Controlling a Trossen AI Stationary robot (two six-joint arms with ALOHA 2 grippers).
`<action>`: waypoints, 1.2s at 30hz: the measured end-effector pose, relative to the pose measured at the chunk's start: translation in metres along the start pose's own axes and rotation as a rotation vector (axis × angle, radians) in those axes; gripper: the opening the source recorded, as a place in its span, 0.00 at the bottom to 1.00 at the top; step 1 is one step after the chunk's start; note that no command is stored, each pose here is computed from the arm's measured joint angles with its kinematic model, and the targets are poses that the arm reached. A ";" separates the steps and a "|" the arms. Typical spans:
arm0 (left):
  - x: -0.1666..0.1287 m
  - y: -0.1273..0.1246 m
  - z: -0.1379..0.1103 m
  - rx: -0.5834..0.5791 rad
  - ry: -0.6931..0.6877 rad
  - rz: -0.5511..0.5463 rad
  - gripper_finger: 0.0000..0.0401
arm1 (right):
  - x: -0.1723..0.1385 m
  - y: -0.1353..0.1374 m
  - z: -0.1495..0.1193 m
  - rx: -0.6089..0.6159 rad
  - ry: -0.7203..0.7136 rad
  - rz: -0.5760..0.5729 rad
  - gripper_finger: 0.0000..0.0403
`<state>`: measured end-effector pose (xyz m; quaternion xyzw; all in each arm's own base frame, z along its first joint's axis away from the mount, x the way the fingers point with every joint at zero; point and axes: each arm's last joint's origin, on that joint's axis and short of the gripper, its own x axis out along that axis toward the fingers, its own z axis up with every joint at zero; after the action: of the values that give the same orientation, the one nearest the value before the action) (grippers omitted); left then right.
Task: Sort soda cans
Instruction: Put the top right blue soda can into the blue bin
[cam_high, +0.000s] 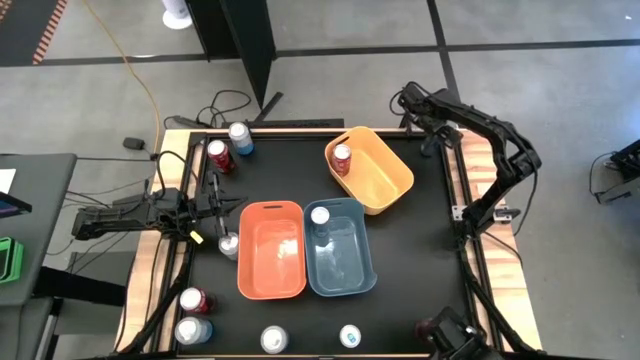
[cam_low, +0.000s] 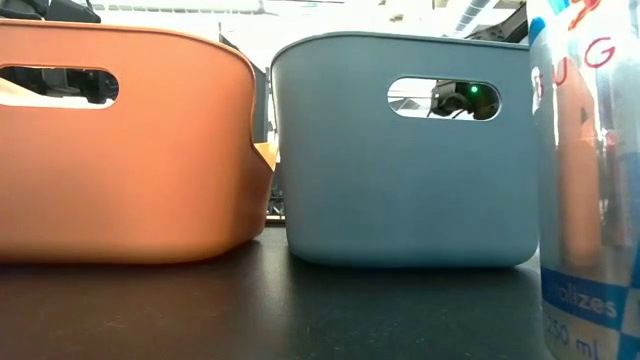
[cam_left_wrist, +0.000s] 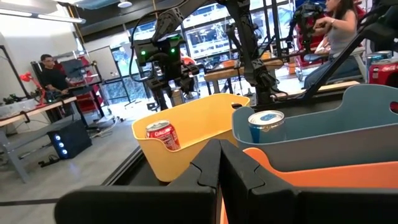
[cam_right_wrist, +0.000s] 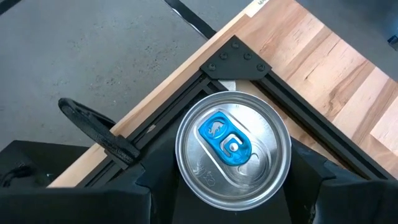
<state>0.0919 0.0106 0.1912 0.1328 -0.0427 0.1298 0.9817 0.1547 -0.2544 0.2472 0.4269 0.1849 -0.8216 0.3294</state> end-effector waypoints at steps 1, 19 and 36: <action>0.000 0.000 0.000 0.000 0.000 0.000 0.00 | -0.001 0.000 0.000 -0.001 -0.001 0.002 0.55; 0.000 0.000 0.000 0.001 0.000 0.000 0.00 | -0.015 0.002 -0.017 -0.067 -0.006 0.045 0.54; 0.000 0.000 0.000 0.000 0.000 0.000 0.00 | -0.032 -0.002 -0.041 -0.148 -0.003 0.039 0.54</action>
<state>0.0919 0.0106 0.1911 0.1330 -0.0424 0.1300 0.9816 0.1908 -0.2167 0.2500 0.4038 0.2364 -0.7996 0.3764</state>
